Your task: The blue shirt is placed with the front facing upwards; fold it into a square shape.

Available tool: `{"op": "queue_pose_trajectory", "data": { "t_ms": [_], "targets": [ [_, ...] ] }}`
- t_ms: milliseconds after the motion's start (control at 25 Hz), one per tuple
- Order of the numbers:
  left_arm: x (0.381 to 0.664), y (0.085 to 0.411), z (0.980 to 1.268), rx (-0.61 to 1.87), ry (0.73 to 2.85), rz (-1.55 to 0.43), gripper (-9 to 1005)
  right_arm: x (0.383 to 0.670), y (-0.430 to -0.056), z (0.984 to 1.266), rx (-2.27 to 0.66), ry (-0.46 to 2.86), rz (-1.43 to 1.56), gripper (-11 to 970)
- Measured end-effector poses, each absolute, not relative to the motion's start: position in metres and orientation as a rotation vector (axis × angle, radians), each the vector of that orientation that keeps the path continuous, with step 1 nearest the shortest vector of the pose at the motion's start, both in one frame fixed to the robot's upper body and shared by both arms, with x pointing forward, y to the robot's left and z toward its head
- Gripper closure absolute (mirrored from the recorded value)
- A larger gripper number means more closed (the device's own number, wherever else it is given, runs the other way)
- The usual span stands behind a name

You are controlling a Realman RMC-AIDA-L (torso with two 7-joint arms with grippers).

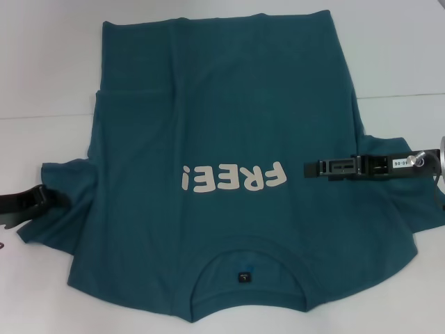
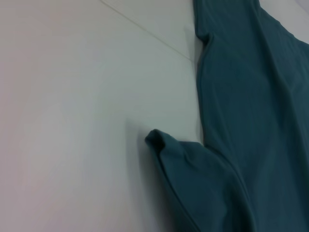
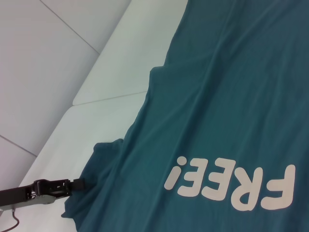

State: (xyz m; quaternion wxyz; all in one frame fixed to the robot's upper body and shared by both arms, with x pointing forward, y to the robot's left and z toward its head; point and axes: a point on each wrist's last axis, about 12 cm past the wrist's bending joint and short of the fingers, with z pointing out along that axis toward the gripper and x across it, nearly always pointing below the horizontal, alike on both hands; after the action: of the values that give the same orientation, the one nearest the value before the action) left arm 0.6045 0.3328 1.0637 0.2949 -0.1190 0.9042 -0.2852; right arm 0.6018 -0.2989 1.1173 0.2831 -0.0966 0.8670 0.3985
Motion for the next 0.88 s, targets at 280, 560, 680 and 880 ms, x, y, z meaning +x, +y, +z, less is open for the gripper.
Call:
{"op": "queue_pose_trajectory", "data": {
  "t_ms": [280, 560, 680, 880],
  "targets": [
    [0.603, 0.332, 1.064, -0.315, 2.411, -0.775, 885, 0.601, -0.298, 1.118, -0.262, 2.319, 1.079, 15],
    [0.603, 0.335, 1.073, -0.289, 2.401, -0.826, 952, 0.601, -0.298, 1.118, -0.263, 2.318, 1.082, 15],
    [0.604, 0.337, 1.078, -0.269, 2.397, -0.840, 951, 0.601, -0.298, 1.117, -0.262, 2.319, 1.083, 15],
    [0.607, 0.341, 1.086, -0.273, 2.373, -0.852, 950, 0.600, -0.296, 1.116, -0.263, 2.323, 1.086, 15]
  ]
}}
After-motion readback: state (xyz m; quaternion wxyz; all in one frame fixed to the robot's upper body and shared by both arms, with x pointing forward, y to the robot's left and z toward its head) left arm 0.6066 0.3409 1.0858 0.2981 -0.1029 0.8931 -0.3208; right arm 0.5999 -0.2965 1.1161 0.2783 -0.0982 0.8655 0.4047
